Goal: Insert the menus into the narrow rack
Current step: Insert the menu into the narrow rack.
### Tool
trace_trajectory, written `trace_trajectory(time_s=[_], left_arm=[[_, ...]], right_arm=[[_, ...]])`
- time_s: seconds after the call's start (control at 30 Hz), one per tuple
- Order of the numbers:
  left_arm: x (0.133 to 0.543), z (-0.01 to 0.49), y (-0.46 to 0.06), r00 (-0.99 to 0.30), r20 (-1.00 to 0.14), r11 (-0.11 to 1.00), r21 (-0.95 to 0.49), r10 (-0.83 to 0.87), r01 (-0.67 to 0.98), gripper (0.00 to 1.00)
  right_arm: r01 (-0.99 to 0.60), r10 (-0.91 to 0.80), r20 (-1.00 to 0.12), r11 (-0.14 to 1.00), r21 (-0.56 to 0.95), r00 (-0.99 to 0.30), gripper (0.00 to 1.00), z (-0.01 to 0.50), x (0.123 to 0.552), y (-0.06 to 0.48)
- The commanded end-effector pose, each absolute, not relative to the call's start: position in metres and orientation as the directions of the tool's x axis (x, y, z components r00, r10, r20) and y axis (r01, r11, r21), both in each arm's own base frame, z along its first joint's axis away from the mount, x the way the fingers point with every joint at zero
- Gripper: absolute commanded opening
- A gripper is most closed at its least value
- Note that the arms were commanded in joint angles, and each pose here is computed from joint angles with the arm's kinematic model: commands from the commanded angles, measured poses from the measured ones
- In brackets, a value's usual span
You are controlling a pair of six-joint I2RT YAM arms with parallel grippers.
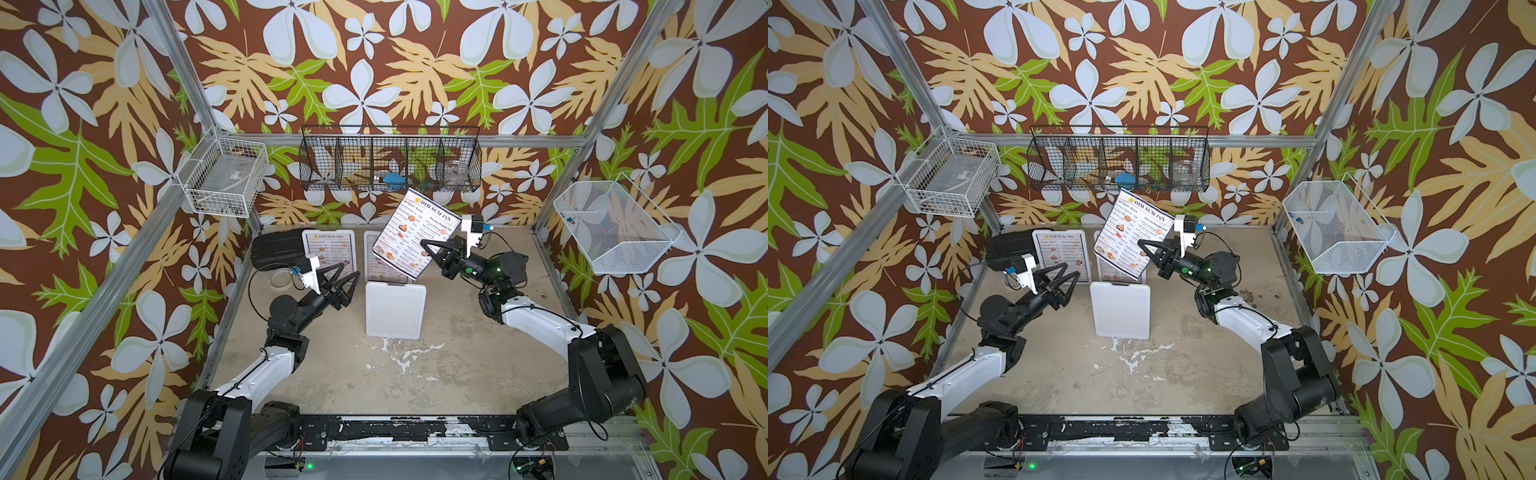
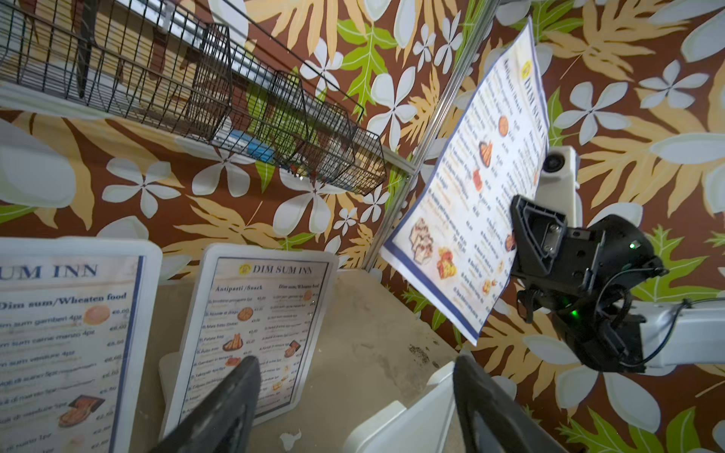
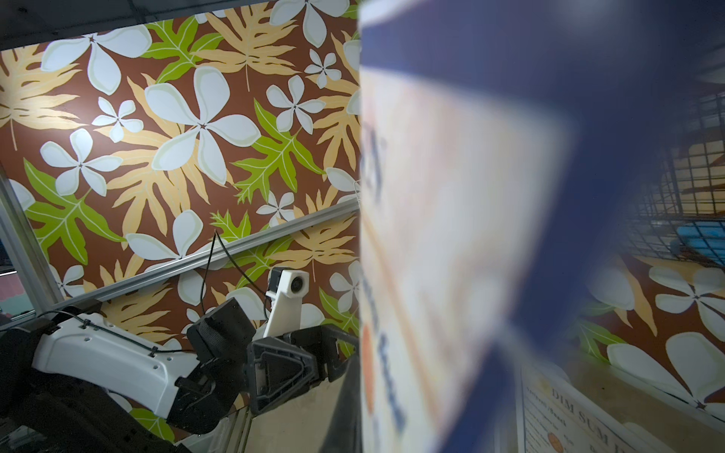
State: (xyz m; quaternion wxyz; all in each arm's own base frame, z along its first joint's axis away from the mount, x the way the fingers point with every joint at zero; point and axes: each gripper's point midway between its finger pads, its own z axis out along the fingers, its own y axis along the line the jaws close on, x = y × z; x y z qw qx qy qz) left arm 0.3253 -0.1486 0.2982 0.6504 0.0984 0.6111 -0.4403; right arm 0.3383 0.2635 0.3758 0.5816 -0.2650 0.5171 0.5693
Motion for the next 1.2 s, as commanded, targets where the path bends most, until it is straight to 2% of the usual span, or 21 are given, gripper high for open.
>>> trace_trajectory(time_s=[0.0,0.3,0.83,1.17], left_arm=[[0.311,0.324,-0.16,-0.145,-0.877,0.486,-0.384,-0.459,0.785,0.8],[0.316,0.341,-0.174,-0.185,-0.869,0.384,-0.382,-0.458,0.841,0.76],[0.328,0.347,-0.182,-0.225,-0.856,0.307,-0.395,-0.466,0.866,0.7],[0.318,0.349,-0.194,-0.253,-0.848,0.221,-0.388,-0.465,0.895,0.66]], right_arm=[[-0.959,0.415,-0.896,0.15,0.242,-0.161,0.0,0.39,0.323,0.263],[-0.964,0.404,-0.897,0.11,0.244,-0.181,0.0,0.39,0.32,0.275],[-0.961,0.39,-0.903,0.126,0.247,-0.18,0.0,0.385,0.321,0.286],[-0.964,0.394,-0.899,0.1,0.248,-0.19,0.0,0.388,0.318,0.293]])
